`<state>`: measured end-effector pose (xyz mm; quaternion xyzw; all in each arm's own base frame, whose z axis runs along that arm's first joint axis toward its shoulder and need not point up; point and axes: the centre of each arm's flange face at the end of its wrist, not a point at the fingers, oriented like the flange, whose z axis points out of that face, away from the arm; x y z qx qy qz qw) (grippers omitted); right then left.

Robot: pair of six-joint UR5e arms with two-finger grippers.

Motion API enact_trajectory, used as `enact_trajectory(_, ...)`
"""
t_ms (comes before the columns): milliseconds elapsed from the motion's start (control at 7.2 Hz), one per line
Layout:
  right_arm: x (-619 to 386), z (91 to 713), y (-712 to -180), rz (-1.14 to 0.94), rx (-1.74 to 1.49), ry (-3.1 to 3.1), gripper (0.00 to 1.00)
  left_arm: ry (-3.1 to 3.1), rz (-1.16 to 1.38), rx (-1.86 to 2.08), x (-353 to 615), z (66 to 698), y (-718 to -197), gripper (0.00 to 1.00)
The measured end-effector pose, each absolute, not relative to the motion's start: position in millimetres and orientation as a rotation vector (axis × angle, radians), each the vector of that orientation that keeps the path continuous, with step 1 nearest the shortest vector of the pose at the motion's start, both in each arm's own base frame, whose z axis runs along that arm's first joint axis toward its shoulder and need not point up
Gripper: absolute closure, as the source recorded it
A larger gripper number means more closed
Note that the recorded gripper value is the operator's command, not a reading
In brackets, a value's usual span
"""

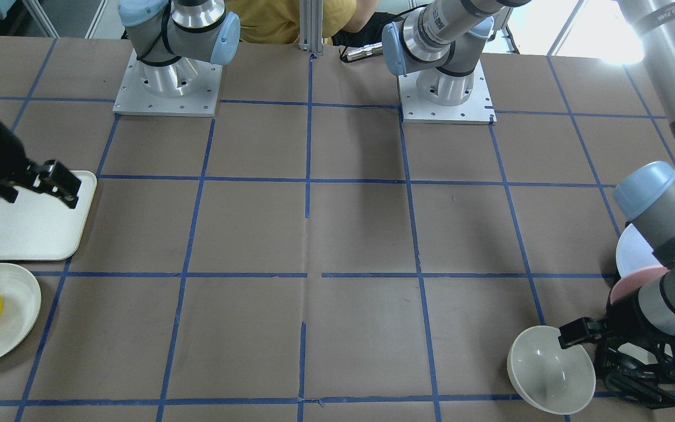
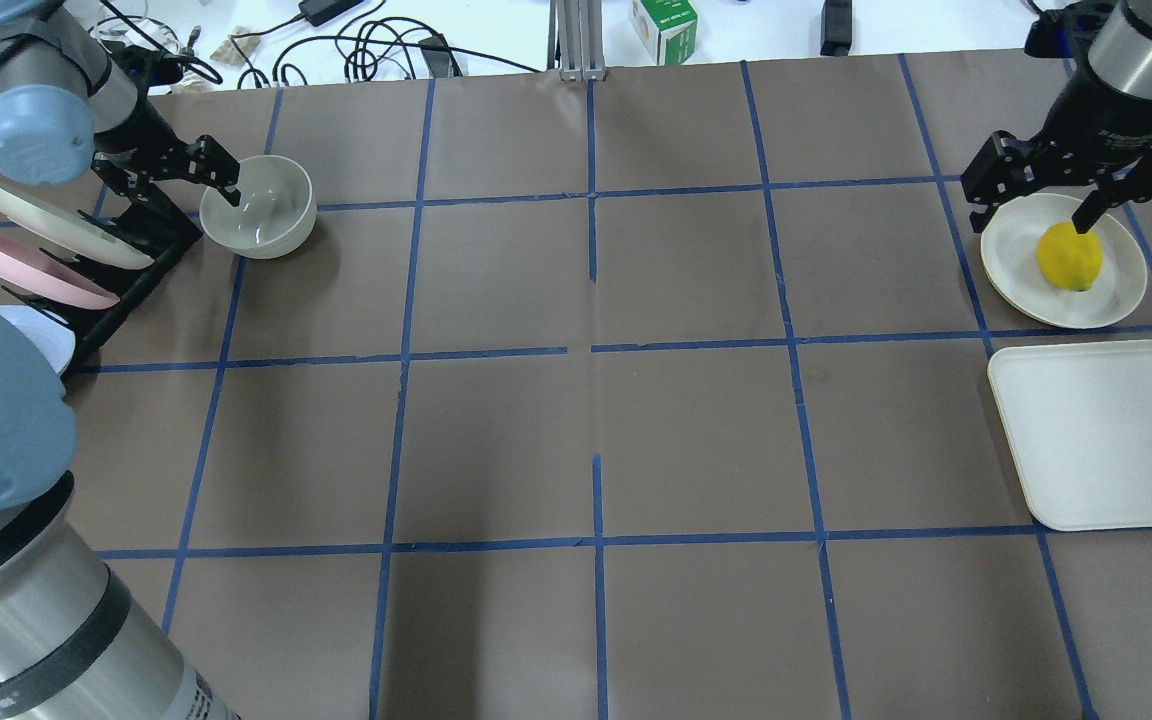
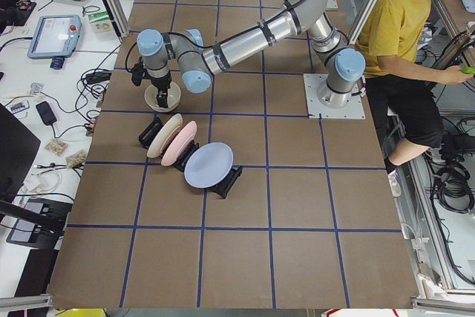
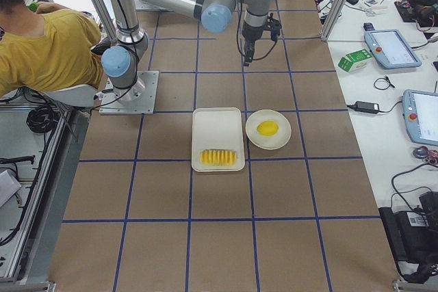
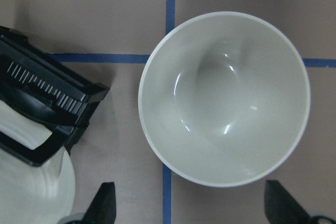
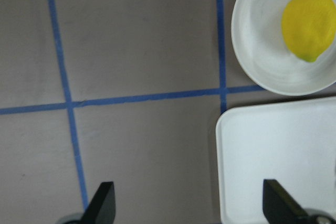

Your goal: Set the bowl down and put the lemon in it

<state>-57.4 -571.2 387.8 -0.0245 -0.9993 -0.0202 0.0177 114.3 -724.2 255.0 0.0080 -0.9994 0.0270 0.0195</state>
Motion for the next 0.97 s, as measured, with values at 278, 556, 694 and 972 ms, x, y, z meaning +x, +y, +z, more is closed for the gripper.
enact_trajectory(278,-126.6,331.4,-601.6,-0.017,0.028,-3.073,0.00,-3.105,0.094,-0.020,116.7,225.3,-732.6,0.32)
enact_trajectory(556,-168.7,295.2,-615.3,0.012,0.069,-3.059,0.00,-3.099,0.076,-0.084,117.5,208.4,-734.7,1.00)
enact_trajectory(694,-177.7,277.7,-621.8,0.022,0.095,-3.057,0.00,-3.095,0.067,-0.092,117.5,203.7,-735.6,1.00)
enact_trajectory(972,-186.0,241.8,-632.5,0.014,0.128,-3.060,0.00,-3.092,0.062,-0.095,117.8,202.7,-736.7,1.00)
